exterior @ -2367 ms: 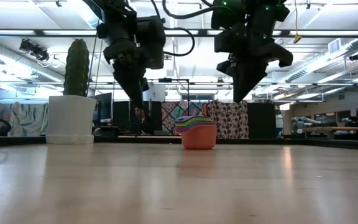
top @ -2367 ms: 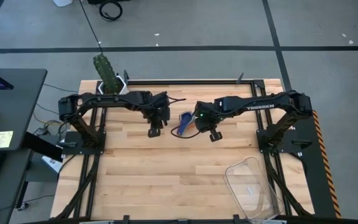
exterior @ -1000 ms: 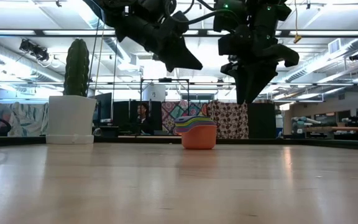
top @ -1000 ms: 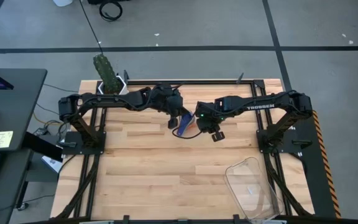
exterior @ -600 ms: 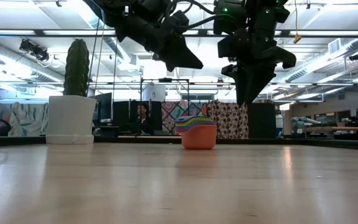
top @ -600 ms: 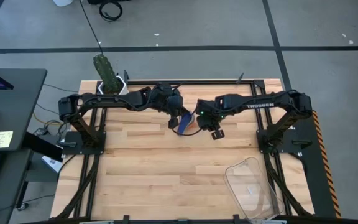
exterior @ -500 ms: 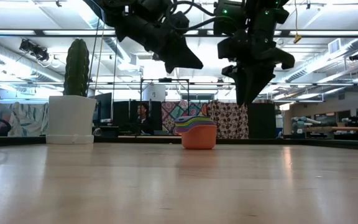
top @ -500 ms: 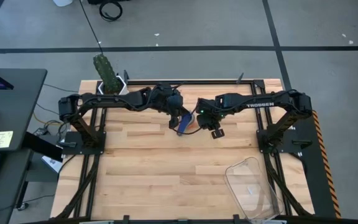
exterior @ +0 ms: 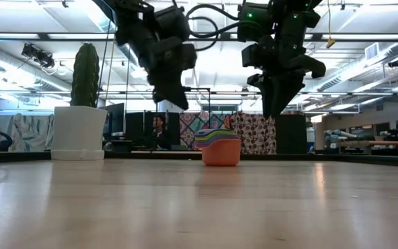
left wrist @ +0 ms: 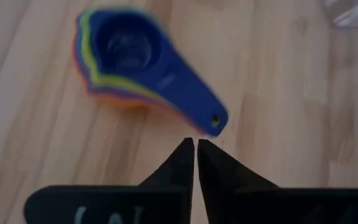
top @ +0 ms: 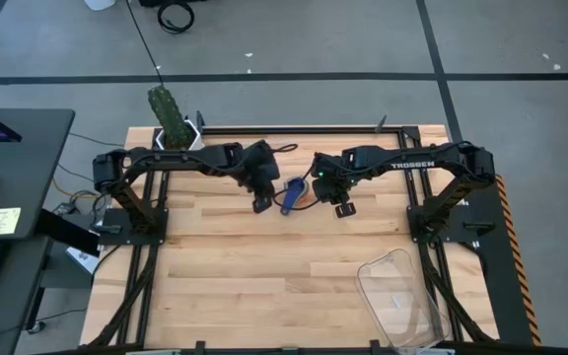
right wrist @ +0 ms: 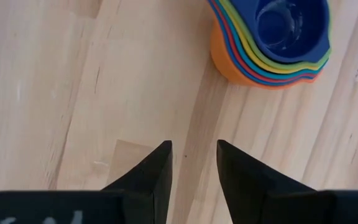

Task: Nest measuring cups in basket
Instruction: Put the stacked measuring cups into the transparent bin

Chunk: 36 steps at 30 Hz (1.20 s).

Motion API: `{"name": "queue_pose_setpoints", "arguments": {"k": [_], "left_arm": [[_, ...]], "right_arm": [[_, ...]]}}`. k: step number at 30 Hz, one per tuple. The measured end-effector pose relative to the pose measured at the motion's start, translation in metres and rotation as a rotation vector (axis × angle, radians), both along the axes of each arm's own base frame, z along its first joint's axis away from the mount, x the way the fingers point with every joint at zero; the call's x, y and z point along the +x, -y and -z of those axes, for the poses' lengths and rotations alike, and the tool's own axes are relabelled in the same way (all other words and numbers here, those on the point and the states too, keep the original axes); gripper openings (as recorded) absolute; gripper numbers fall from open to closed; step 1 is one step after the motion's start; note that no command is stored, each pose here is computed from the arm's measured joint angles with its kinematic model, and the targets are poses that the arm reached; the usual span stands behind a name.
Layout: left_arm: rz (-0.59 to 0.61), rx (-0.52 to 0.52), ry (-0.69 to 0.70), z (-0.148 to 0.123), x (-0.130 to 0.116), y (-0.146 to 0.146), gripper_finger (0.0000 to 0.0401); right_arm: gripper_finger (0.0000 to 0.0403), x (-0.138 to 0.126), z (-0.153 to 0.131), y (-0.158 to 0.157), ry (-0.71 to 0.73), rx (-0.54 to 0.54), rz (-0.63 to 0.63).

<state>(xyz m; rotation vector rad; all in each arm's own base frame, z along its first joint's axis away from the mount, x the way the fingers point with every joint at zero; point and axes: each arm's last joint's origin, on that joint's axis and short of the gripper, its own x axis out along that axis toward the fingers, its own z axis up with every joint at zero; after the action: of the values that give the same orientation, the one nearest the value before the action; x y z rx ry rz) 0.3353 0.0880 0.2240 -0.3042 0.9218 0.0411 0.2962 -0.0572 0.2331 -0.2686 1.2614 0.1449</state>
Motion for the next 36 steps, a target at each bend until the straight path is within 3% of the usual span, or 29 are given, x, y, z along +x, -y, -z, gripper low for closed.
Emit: {"name": "queue_pose_setpoints", "arguments": {"k": [13, 26, 36], "left_arm": [[-0.056, -0.018, -0.101, 0.005, -0.007, 0.001, 0.0117], [-0.052, -0.006, -0.065, 0.003, -0.004, 0.0, 0.0121], [-0.054, 0.029, 0.077, -0.005, 0.007, -0.003, 0.0121]], "right_arm": [[0.013, 0.0, 0.0, 0.0, 0.001, 0.0, 0.0], [0.013, 0.003, -0.001, 0.001, 0.032, -0.006, 0.0], [0.0131, 0.004, -0.001, 0.001, 0.044, -0.008, 0.0]]}}
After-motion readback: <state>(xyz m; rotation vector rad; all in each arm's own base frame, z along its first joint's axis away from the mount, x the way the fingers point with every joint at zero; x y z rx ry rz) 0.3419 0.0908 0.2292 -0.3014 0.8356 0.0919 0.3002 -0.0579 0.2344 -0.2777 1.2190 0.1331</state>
